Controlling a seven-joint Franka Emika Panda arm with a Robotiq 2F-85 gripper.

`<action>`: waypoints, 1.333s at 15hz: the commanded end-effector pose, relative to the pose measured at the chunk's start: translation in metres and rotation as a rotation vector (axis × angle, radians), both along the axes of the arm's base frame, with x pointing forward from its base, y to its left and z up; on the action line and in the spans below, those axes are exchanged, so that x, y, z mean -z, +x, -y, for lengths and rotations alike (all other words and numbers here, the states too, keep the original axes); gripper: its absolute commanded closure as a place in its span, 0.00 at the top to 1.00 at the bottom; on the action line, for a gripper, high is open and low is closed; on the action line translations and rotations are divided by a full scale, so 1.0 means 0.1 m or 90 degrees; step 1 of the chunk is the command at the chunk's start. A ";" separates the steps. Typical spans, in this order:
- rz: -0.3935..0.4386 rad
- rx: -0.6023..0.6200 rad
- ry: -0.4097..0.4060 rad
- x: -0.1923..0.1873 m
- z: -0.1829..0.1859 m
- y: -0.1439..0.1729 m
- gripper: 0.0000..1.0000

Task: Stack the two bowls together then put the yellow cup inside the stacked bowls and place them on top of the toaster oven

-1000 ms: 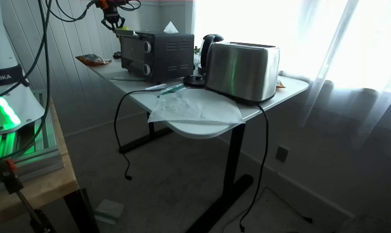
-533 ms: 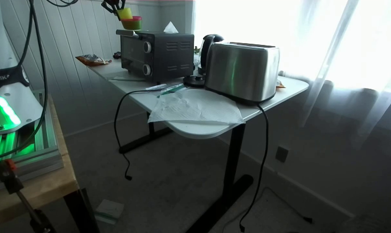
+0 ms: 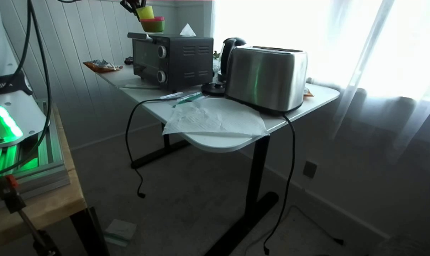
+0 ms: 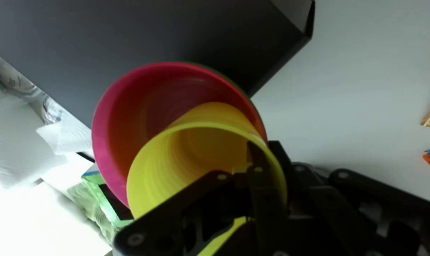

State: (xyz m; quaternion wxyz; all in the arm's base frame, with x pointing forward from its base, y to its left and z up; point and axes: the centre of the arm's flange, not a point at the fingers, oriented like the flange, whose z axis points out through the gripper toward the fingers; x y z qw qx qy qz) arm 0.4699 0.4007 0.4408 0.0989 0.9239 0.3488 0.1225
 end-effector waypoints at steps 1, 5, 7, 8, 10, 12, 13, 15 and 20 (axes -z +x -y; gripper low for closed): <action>-0.015 0.077 0.019 0.04 0.27 -0.02 0.02; -0.030 0.124 0.030 0.03 0.39 0.04 0.34; -0.029 0.138 0.041 0.02 0.43 0.02 0.47; -0.028 0.149 0.047 -0.02 0.44 0.01 0.53; -0.020 0.163 0.058 -0.11 0.45 -0.04 0.67; -0.009 0.171 0.066 -0.27 0.45 -0.12 0.81; -0.002 0.168 0.068 -0.35 0.45 -0.16 0.88; 0.016 0.169 0.070 -0.55 0.46 -0.28 0.99; 0.068 0.195 0.091 -1.09 0.42 -0.72 1.00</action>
